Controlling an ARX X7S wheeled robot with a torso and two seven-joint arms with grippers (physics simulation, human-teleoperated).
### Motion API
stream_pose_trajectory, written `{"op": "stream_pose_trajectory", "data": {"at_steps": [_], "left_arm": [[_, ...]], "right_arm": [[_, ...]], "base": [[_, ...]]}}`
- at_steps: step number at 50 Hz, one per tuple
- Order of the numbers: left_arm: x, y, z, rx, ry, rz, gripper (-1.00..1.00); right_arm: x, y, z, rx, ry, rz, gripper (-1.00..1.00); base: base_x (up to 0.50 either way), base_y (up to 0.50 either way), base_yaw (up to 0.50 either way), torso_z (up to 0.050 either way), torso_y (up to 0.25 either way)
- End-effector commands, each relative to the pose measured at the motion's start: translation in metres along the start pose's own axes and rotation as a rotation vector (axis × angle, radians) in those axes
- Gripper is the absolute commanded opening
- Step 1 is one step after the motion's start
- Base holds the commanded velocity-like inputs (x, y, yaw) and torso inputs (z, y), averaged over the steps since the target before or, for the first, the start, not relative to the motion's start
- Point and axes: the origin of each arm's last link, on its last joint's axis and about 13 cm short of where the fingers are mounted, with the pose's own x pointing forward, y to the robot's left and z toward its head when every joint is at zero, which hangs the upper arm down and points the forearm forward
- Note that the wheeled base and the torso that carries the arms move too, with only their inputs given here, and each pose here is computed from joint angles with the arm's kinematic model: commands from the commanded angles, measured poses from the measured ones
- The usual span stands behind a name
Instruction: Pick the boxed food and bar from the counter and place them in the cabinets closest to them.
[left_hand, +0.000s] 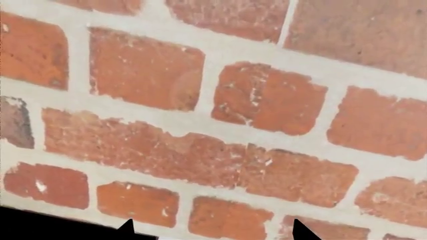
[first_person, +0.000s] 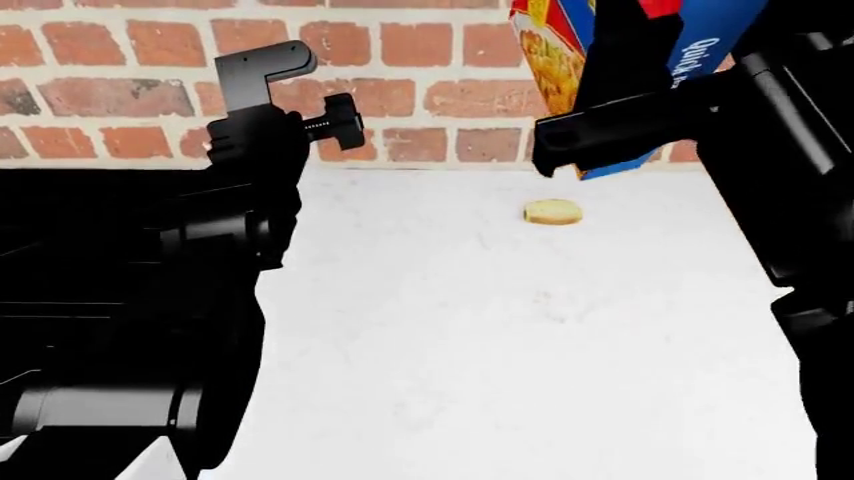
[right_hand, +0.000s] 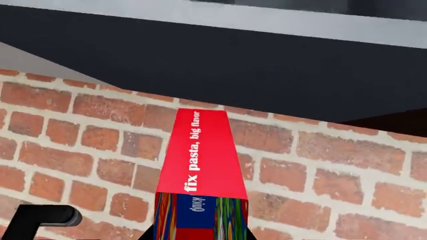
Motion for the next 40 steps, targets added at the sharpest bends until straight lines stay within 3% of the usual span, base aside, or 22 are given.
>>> {"op": "stream_pose_trajectory", "data": {"at_steps": [1, 16, 40], "left_arm": [[0.000, 0.000, 0.000, 0.002, -0.001, 0.003, 1.00], [0.000, 0.000, -0.001, 0.008, -0.001, 0.005, 1.00], [0.000, 0.000, -0.001, 0.012, -0.004, 0.011, 1.00]], "right_arm": [[-0.025, 0.010, 0.013, -0.009, -0.103, 0.012, -1.00], [-0.048, 0.021, 0.037, -0.045, -0.209, 0.075, -1.00], [-0.043, 0.019, 0.050, -0.039, -0.447, 0.076, -1.00]], "base": [[0.00, 0.00, 0.00, 0.000, 0.000], [0.00, 0.00, 0.00, 0.000, 0.001], [0.00, 0.00, 0.00, 0.000, 0.000]]}}
